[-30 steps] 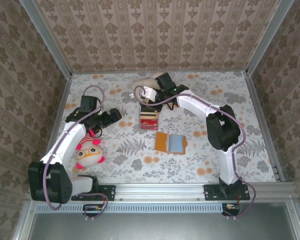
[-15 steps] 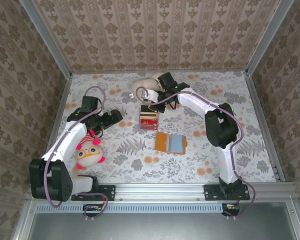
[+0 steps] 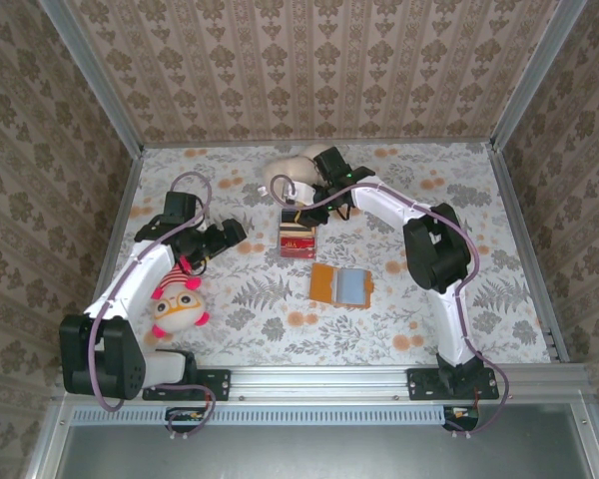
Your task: Take the credit cards out of the card holder
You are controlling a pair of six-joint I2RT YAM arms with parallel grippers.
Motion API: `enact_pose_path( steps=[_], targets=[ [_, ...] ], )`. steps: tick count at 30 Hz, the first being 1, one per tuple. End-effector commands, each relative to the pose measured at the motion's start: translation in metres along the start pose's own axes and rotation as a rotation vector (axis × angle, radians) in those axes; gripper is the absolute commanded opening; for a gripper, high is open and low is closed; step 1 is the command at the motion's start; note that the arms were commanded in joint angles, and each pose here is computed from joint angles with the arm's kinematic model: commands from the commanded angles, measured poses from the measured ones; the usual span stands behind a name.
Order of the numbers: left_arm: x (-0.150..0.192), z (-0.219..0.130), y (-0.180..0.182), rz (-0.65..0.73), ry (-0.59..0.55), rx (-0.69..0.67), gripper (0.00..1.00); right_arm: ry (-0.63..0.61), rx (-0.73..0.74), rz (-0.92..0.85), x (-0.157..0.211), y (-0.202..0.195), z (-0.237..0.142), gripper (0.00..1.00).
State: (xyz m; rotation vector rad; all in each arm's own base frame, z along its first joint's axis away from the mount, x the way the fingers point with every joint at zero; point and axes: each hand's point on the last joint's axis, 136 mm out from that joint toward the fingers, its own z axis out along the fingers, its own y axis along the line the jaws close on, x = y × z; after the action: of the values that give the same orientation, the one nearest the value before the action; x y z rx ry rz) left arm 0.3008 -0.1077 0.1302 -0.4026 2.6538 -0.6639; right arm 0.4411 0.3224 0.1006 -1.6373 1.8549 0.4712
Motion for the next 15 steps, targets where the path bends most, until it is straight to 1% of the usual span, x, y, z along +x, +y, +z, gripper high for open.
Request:
enact_pose_path(
  steps=[1, 6, 10, 13, 15],
  targets=[
    [0.002, 0.002, -0.001, 0.004, 0.015, 0.01, 1.0, -0.071, 0.068, -0.019, -0.029, -0.012, -0.028, 0.29],
    [0.001, 0.0, -0.004, 0.013, 0.006, 0.017, 1.0, -0.127, 0.13, 0.013, -0.049, -0.014, -0.055, 0.31],
    [-0.003, -0.005, -0.006, 0.025, -0.015, 0.014, 1.0, -0.177, 0.194, 0.108, -0.061, -0.014, -0.081, 0.41],
    [-0.008, -0.014, -0.008, 0.046, -0.046, 0.008, 1.0, -0.219, 0.322, 0.221, -0.062, -0.022, -0.108, 0.54],
    [-0.013, -0.021, -0.011, 0.067, -0.075, 0.005, 1.0, -0.244, 0.41, 0.296, -0.059, -0.025, -0.127, 0.59]
  ],
)
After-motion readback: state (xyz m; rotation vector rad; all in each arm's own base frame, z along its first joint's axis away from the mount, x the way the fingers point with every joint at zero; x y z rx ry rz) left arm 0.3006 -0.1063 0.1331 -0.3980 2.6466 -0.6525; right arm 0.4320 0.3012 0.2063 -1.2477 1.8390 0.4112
